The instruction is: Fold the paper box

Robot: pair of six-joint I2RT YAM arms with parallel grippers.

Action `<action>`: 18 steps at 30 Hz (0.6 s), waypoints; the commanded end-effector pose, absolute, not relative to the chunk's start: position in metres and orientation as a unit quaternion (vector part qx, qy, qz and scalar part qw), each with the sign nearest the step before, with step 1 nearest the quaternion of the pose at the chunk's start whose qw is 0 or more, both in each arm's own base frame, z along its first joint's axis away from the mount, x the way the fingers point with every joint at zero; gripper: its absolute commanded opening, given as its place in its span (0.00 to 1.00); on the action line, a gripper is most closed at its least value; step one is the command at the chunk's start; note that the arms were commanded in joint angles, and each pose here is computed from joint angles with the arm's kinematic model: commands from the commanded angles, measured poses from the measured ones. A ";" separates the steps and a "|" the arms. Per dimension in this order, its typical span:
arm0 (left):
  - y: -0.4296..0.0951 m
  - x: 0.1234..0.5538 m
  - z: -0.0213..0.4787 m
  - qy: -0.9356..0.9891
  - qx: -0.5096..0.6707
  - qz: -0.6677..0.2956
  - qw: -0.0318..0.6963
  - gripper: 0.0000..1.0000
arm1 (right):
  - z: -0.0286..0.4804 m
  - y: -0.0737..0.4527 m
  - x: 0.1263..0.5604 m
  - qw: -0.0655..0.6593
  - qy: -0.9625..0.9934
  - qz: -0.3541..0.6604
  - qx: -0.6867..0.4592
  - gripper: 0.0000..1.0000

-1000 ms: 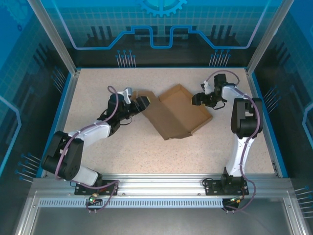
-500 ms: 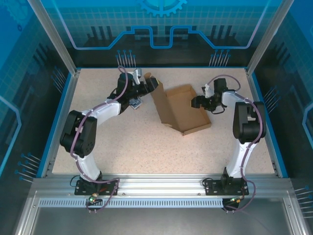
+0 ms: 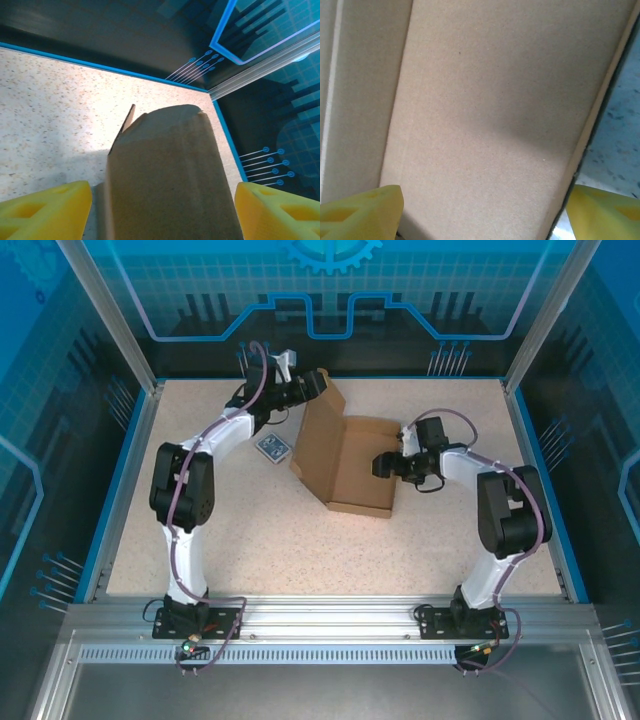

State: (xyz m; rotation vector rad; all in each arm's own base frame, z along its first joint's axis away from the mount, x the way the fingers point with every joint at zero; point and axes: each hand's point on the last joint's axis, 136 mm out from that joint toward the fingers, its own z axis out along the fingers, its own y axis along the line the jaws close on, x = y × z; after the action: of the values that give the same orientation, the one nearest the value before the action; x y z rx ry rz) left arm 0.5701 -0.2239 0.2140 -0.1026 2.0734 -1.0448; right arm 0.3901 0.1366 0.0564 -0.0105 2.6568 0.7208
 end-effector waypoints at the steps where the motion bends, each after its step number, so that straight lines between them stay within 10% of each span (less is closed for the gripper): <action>1: -0.223 0.572 0.207 0.835 -0.013 -0.399 0.378 0.77 | 0.080 0.112 0.399 0.247 0.952 0.181 -0.019 0.86; 18: -0.221 0.573 0.212 0.843 0.007 -0.383 0.378 0.77 | 0.109 0.103 0.519 0.286 0.915 0.014 -0.285 0.86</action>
State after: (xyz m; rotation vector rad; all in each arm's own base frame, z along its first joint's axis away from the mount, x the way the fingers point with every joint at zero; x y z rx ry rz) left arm 0.5721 -0.2184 0.2061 -0.0282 2.1574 -0.9789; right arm 0.5245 0.1035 0.1358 -0.5432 2.3751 0.0892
